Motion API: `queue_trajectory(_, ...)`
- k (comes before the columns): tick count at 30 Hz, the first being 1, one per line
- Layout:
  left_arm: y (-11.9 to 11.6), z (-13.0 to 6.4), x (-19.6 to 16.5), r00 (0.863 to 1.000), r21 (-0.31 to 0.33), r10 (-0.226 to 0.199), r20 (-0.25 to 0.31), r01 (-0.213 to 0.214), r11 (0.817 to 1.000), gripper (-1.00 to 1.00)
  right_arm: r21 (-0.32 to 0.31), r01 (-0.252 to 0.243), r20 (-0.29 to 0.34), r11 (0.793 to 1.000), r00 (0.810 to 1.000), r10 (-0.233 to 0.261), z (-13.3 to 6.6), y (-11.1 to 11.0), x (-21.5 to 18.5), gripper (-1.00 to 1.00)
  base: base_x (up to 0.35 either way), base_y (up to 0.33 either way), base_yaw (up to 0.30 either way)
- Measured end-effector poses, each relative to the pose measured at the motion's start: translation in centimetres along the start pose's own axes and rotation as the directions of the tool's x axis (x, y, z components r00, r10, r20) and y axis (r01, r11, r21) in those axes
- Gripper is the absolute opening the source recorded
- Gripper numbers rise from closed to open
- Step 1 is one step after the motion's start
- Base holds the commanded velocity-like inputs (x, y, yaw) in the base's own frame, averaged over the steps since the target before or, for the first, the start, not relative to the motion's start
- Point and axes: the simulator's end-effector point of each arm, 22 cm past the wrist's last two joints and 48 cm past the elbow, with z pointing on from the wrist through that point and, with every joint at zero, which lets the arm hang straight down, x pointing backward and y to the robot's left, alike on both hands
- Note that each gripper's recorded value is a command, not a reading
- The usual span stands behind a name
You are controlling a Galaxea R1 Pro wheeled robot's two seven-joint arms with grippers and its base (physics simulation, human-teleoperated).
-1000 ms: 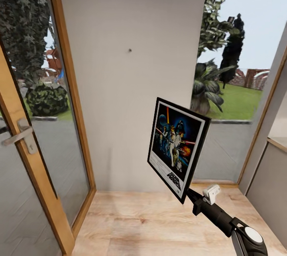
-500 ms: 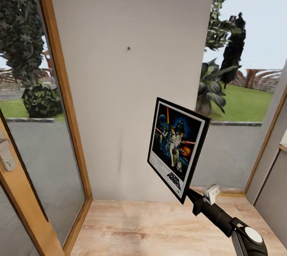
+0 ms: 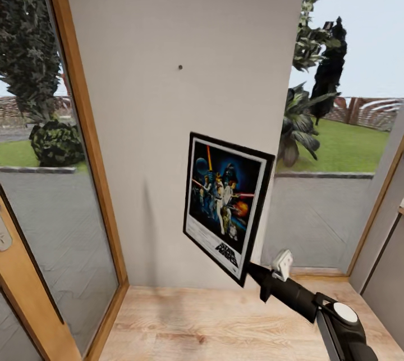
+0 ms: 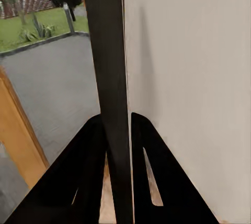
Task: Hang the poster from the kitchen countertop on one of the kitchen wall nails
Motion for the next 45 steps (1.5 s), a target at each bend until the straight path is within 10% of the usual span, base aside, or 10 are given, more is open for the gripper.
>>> queue_trajectory(15,0.0,0.0,0.6,1.000,0.000,-0.001,-0.012,0.002,1.000,1.00,-0.344,-0.005,-0.004,0.939,1.000,0.004,4.4,3.9,-18.3,-1.00,0.000,0.000,0.000)
queue_trajectory(35,0.0,0.0,0.5,1.000,0.001,-0.001,-0.010,0.001,1.000,1.00,-0.473,0.113,0.006,0.874,0.992,-0.125,6.3,9.1,-33.3,-1.00,0.000,0.000,0.000)
queue_trajectory(45,0.0,0.0,0.5,1.000,0.001,-0.001,-0.010,0.001,1.000,1.00,-0.476,0.113,0.002,0.872,0.992,-0.127,6.5,9.2,-34.1,-1.00,0.000,0.000,0.000)
